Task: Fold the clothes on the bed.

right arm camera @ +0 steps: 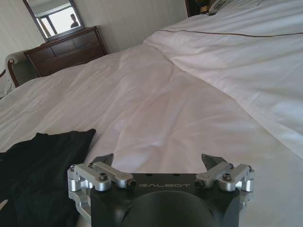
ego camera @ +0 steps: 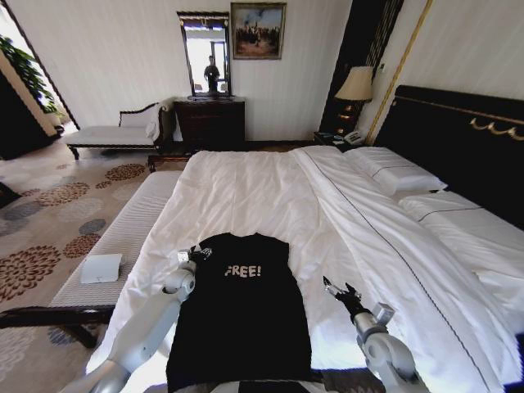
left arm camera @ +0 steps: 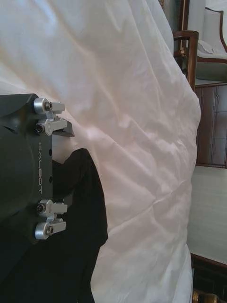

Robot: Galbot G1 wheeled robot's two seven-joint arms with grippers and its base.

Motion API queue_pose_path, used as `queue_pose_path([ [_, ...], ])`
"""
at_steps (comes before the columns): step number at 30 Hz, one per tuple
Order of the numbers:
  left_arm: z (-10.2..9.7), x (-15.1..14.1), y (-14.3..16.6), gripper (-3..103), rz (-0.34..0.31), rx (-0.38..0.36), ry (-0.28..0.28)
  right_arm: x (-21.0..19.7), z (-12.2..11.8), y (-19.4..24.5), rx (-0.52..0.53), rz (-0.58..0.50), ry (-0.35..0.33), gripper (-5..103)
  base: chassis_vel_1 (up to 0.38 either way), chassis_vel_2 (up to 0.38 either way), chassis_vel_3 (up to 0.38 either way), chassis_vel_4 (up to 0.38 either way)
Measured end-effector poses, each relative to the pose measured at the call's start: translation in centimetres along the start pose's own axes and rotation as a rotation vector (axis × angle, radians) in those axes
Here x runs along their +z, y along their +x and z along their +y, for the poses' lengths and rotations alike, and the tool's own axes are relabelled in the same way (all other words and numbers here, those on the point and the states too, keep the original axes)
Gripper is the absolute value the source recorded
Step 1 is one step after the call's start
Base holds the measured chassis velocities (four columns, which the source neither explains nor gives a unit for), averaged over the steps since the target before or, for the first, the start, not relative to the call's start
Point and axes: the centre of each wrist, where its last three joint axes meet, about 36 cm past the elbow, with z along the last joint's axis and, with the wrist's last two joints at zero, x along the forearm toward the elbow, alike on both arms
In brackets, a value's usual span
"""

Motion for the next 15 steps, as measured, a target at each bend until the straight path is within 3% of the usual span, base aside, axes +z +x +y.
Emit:
queue_pose_path([
  [3,-0.1,-0.3,-0.6,58,-0.001,-0.002,0.004,0.0,0.0,0.0,0.0,0.0,-0.001,100,0.0,0.0,0.0,0.0],
  [4,-0.2,-0.5,-1.1,46,0.003,-0.006,0.006,0.1,-0.1,0.1,0.004,0.002,-0.002,100,0.0,0.0,0.0,0.0],
  [6,-0.1,-0.6,-1.4,46,0.007,-0.01,0.007,0.1,-0.2,0.1,0.006,0.002,-0.003,100,0.0,0.0,0.0,0.0],
  [10,0.1,-0.5,-2.3,25,0.022,-0.024,0.011,0.1,-0.4,0.2,0.012,0.002,-0.005,100,0.0,0.0,0.0,0.0],
  [12,0.2,-0.4,-2.4,25,0.026,-0.027,0.011,0.1,-0.4,0.2,0.012,0.002,-0.005,100,0.0,0.0,0.0,0.0],
  [15,0.4,-0.2,-2.5,9,0.027,-0.032,0.003,-0.1,-0.5,0.1,0.011,0.0,-0.004,100,0.0,0.0,0.0,0.0],
])
